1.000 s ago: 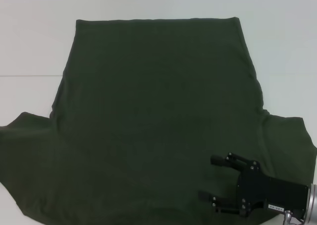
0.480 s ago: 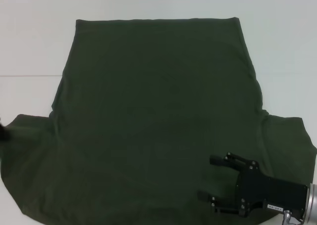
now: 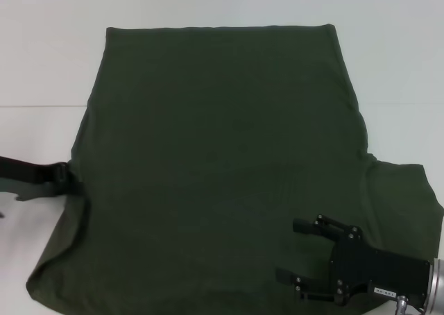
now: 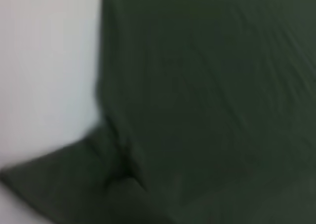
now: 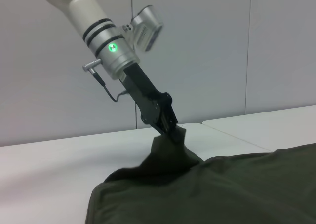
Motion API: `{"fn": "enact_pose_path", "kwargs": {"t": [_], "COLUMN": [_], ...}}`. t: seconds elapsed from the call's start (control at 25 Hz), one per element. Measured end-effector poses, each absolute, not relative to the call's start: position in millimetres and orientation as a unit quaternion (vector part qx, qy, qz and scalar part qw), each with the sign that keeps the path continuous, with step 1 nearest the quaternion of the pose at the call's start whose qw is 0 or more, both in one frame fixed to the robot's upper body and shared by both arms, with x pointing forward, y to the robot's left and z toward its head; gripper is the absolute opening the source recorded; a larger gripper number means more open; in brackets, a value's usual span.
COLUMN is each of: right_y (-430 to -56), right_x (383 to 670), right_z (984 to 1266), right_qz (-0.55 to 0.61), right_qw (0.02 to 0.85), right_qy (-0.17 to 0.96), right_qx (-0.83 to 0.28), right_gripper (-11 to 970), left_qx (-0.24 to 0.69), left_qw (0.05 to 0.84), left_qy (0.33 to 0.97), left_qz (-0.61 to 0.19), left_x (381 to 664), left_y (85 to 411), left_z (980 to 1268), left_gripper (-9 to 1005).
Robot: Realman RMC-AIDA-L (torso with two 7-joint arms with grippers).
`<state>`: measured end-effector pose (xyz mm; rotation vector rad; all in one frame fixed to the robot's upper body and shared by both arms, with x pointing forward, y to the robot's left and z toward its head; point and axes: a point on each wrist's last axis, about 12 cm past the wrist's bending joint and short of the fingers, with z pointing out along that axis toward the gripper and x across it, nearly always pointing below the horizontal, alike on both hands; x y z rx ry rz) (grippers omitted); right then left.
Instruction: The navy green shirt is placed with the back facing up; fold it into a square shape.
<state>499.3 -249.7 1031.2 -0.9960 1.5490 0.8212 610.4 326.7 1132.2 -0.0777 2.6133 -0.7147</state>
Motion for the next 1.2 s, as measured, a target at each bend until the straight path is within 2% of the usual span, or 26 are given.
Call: {"fn": "enact_pose_path", "kwargs": {"t": [0.2, 0.44, 1.12, 1.2], "right_y": [-250, -249, -249, -249], "right_x": [499, 499, 498, 498], "right_z": [1031, 1031, 1031, 1031], "right_qz": [0.345, 0.345, 0.348, 0.348], "right_qw": [0.533, 0.533, 0.532, 0.533], "right_qy": [0.65, 0.65, 0.648, 0.648], "right_qx": [-0.418, -0.419, -0.419, -0.419], "right_gripper": [911, 911, 911, 911], "left_qx": [-0.011, -0.006, -0.023, -0.028], "left_qw": [0.206, 0.208, 0.199, 0.199], "left_qy": [0.941, 0.94, 0.937, 0.934], "left_qz": [-0.268, -0.272, -0.286, -0.297], "left_x": [611, 614, 609, 609], "left_y": [304, 292, 287, 287], "left_z": [1125, 1124, 1110, 1111], "left_gripper": [85, 95, 125, 198]}}
